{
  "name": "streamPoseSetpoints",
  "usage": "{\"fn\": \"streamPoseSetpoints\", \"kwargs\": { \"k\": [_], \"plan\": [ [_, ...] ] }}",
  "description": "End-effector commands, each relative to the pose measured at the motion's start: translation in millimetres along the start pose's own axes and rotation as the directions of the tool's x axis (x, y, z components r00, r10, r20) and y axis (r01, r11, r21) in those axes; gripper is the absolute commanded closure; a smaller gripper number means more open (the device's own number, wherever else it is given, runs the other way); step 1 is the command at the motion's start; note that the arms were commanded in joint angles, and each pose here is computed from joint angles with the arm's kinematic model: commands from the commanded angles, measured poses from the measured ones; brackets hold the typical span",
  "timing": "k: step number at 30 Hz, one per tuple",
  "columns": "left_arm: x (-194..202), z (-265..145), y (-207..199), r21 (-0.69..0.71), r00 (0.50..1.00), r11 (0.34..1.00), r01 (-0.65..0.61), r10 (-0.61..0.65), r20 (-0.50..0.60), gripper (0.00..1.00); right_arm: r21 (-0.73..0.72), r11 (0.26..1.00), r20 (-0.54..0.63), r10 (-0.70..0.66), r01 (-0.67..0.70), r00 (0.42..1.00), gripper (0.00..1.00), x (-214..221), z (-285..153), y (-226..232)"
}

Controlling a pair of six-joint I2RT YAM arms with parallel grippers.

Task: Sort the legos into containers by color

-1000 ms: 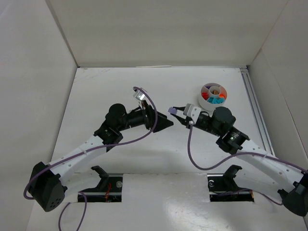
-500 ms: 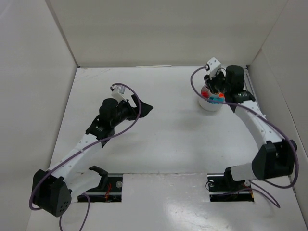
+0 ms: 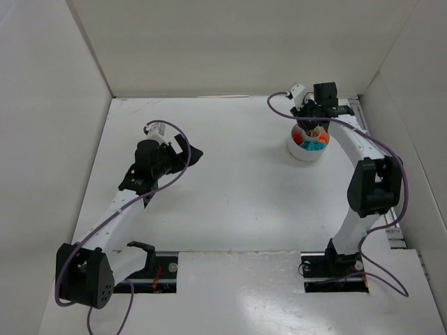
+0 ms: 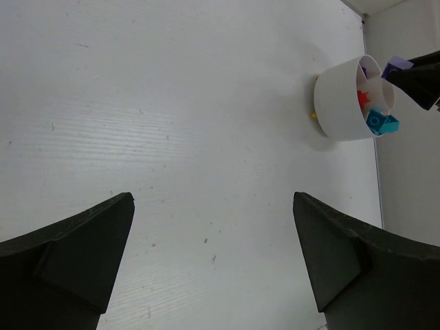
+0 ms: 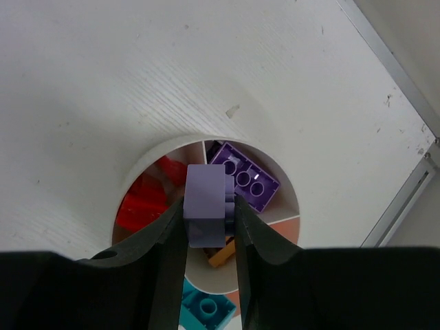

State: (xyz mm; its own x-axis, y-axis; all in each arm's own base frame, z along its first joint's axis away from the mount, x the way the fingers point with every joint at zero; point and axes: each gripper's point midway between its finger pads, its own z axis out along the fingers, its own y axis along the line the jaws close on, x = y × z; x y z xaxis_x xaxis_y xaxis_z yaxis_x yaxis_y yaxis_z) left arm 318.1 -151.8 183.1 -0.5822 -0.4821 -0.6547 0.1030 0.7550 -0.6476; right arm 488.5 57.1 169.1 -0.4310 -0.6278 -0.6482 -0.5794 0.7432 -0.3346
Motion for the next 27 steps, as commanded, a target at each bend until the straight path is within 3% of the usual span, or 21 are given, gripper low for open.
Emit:
{"fn": "streamPoseSetpoints", "kwargs": {
  "k": [1,12,15,20,27],
  "plan": [
    [1,1,-2,0.035,1.000,0.999,-0.028,0.028,-0.002,0.00,0.057,0.998,0.037,-0.022,0.020,0.999,0.84,-20,-14,-20],
    [1,0,7,-0.007,1.000,1.000,-0.024,0.024,0.008,0.00,0.047,0.998,-0.036,-0.033,0.035,0.999,0.75,0,11,-25],
    [-1,-2,6,-0.009,0.999,1.000,-0.026,0.026,0.021,0.00,0.054,0.998,-0.041,-0.033,0.035,0.999,0.69,0,13,-28],
    [0,-2,7,-0.015,1.000,1.000,-0.024,0.024,0.014,0.00,0.061,0.997,-0.047,-0.032,0.035,0.998,0.50,1,13,-29],
    [-1,-4,10,-0.031,0.999,0.999,-0.023,0.024,0.025,0.00,0.069,0.997,-0.038,-0.034,0.036,0.999,0.44,-3,4,-30]
  ]
}}
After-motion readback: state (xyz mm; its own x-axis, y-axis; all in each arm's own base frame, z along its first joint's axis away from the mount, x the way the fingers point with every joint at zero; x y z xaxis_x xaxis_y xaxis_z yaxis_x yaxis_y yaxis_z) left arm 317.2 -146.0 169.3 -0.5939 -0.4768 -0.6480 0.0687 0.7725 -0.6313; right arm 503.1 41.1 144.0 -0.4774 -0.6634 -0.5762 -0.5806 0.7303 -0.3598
